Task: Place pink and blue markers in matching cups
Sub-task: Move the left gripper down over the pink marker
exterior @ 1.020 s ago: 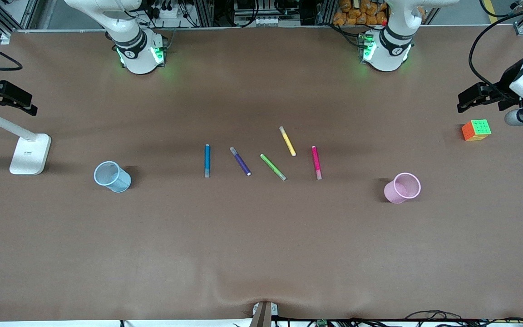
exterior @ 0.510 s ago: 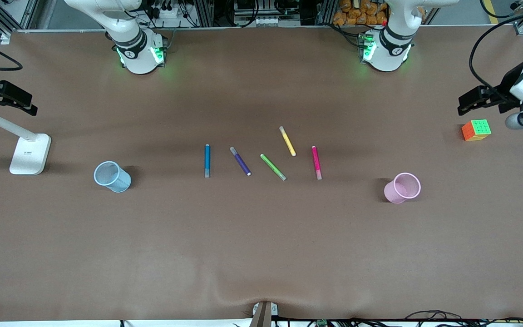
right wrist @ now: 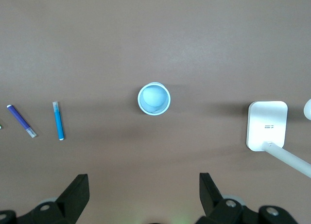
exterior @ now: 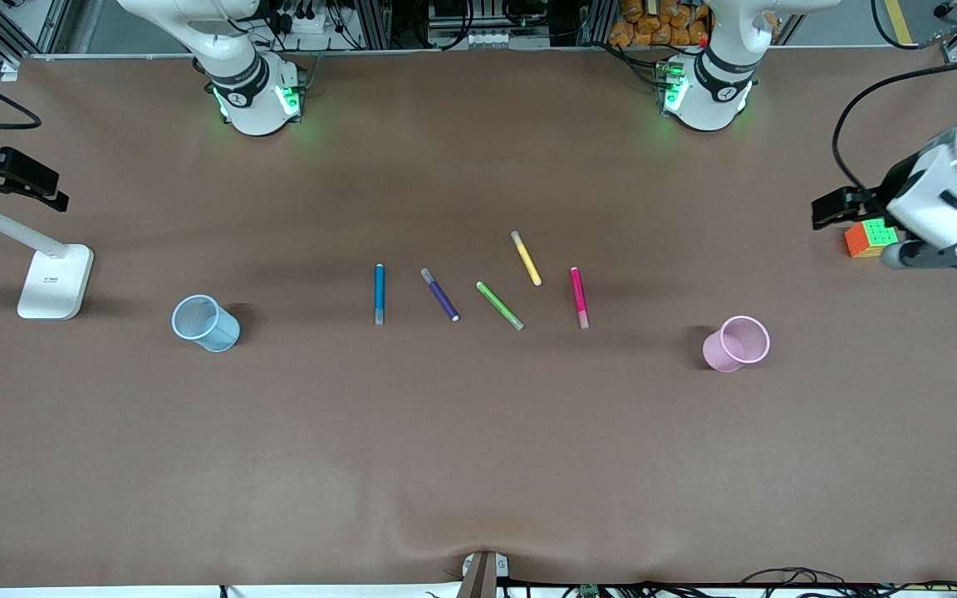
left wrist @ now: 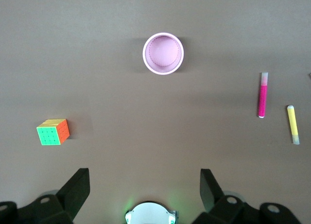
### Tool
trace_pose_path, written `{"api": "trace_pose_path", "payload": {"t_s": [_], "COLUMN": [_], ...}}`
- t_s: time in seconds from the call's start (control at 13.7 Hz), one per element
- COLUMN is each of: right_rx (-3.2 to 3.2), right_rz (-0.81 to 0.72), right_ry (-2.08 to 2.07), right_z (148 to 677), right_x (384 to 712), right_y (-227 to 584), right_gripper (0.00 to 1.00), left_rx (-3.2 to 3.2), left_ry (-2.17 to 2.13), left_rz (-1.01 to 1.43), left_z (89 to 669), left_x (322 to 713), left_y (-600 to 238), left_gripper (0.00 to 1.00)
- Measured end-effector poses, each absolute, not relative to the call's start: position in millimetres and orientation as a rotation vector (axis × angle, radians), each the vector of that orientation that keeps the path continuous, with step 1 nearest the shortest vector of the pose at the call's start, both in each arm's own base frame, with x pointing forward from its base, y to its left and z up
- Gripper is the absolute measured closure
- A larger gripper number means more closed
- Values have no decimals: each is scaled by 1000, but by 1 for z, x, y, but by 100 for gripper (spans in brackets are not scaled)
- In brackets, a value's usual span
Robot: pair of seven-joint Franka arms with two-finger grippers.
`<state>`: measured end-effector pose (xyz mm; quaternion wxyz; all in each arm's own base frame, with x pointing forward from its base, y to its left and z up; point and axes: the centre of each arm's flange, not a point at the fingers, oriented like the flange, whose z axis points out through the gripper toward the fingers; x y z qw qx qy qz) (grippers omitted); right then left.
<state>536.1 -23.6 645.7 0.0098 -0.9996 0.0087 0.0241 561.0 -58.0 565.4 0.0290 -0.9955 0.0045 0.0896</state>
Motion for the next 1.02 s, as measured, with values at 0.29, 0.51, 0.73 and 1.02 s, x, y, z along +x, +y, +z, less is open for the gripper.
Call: {"api": "trace_pose_path", "payload": {"t_s": [0.29, 0.51, 0.73, 1.02], "right_rx": [-3121, -3121, -3121, -3121], "right_rz": [75, 75, 75, 75], "right_ry": [27, 26, 26, 25], "right_z": [646, 646, 646, 646], "right_x": [536, 536, 536, 536], "right_y": [-23, -23, -23, -23], "right_gripper": [0, 0, 0, 0], "left_rx": [-3035, -3005, -3045, -3065], "left_ry": [37, 18, -79, -149], "left_rz": [395, 438, 449, 494], "left_z": [511, 462, 416, 351], "left_x": [575, 583, 588, 590], "left_y": [-107, -158, -210, -255], "left_gripper": [0, 0, 0, 0]}}
